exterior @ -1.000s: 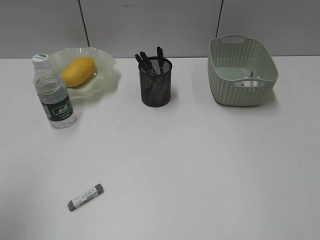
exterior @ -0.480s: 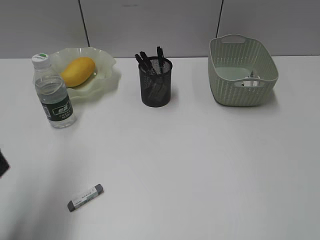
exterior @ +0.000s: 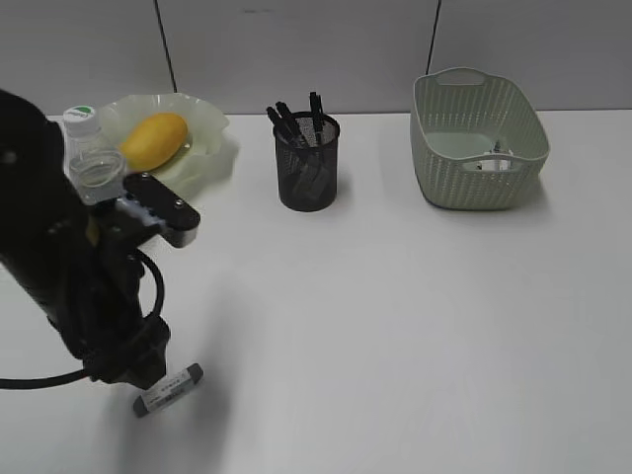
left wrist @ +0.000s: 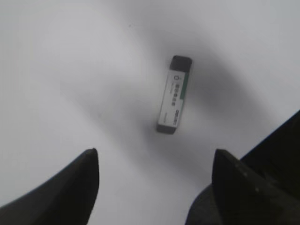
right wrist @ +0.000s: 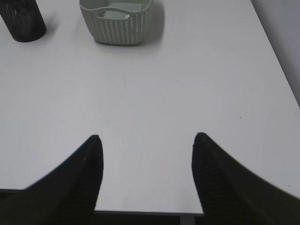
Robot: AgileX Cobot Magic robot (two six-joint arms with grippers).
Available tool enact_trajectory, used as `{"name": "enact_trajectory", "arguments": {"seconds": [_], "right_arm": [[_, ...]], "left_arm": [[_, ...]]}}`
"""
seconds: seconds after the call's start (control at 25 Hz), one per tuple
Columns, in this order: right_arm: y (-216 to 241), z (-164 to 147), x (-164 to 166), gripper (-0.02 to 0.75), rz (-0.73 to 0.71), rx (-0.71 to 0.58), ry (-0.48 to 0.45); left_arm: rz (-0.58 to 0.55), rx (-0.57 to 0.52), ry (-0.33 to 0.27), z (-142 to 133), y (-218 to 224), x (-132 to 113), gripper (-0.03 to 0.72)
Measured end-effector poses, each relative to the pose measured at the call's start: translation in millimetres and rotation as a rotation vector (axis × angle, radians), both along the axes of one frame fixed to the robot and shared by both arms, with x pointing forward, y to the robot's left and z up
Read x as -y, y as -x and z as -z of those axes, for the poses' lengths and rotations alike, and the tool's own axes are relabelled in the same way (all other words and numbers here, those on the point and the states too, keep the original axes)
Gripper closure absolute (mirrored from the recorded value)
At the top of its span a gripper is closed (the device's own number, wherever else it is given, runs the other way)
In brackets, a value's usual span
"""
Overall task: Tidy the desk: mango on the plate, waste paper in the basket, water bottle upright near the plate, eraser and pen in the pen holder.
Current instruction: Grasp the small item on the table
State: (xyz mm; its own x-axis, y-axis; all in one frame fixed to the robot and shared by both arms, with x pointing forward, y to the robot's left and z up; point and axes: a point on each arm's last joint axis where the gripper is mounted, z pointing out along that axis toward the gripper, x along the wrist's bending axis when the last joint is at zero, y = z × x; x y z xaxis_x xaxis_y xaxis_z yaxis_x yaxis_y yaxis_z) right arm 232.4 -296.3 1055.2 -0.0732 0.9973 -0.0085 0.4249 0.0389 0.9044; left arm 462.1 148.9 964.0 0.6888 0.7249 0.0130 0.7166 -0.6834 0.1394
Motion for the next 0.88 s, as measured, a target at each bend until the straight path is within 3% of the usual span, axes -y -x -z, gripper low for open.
{"name": "enact_trajectory", "arguments": {"seconds": [0.12, 0.32, 0.88], "right_arm": [[0.0, 0.0, 0.0, 0.26, 0.0, 0.0, 0.0], [0.0, 0.0, 0.0, 0.26, 0.001, 0.0, 0.001], [0.0, 0.0, 0.0, 0.26, 0.001, 0.0, 0.001]], "left_arm": [[0.044, -0.006, -0.025, 13.6, -4.9, 12.2, 0.155], [0.093, -0.031, -0.059, 31.3, -11.2, 29.8, 0.27], [0.104, -0.086, -0.102, 69.4, -16.4, 35.9, 0.36]]}}
